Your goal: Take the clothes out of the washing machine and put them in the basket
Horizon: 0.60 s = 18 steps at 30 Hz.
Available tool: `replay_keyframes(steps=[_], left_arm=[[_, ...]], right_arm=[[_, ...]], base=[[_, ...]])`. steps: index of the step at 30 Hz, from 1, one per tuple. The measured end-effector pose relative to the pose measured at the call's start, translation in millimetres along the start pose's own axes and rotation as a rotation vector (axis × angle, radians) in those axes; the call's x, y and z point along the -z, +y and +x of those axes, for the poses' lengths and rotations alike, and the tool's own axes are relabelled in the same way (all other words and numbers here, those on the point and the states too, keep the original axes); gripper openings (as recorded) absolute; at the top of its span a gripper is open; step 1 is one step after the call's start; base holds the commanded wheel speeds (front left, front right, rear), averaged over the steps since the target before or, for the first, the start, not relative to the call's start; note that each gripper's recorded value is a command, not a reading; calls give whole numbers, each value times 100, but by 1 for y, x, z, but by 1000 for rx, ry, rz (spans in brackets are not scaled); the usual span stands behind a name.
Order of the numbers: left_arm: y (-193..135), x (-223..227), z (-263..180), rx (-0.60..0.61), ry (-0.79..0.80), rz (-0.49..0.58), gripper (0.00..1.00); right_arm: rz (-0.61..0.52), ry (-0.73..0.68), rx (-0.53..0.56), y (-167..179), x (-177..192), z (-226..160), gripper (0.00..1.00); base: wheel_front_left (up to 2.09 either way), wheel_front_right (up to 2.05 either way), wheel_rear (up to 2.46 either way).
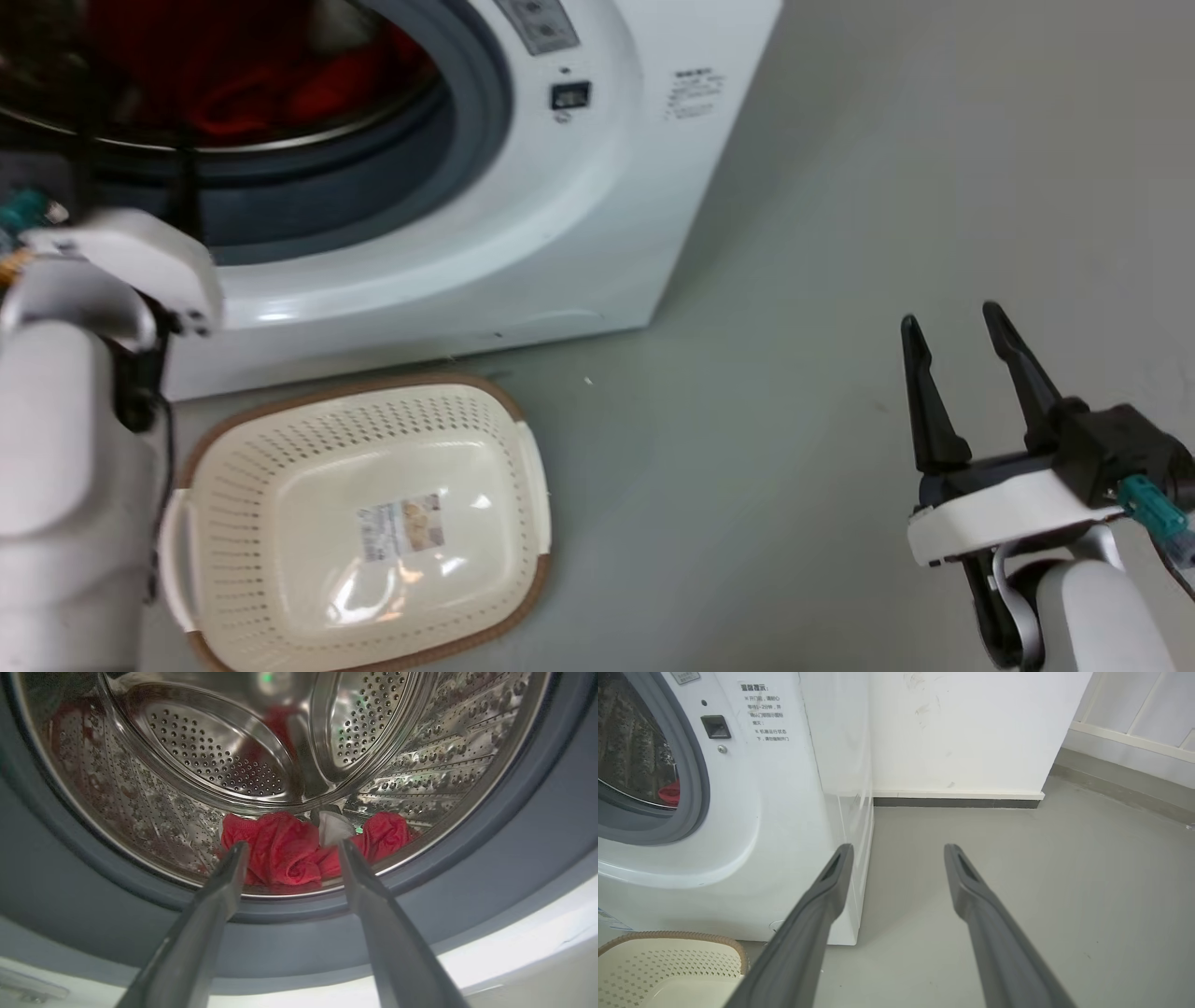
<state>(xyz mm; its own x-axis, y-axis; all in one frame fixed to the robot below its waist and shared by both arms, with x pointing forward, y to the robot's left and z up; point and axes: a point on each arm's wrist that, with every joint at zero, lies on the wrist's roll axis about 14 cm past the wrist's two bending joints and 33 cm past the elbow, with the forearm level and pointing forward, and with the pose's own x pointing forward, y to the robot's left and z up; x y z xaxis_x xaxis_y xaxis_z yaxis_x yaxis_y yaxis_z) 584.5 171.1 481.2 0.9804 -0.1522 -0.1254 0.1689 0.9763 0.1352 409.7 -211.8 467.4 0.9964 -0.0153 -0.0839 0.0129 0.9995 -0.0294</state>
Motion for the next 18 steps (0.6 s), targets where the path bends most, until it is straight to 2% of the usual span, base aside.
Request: replay_keyframes(steps=[11, 18], left_arm=[[-5, 41, 91, 41, 180, 55, 100], [12, 51, 139, 14, 265, 104, 100]], right_arm=[[58, 92, 93, -29, 46, 0, 100], [63, 167, 124, -39, 74, 1, 100]], base=[[0, 0, 0], [0, 0, 0]])
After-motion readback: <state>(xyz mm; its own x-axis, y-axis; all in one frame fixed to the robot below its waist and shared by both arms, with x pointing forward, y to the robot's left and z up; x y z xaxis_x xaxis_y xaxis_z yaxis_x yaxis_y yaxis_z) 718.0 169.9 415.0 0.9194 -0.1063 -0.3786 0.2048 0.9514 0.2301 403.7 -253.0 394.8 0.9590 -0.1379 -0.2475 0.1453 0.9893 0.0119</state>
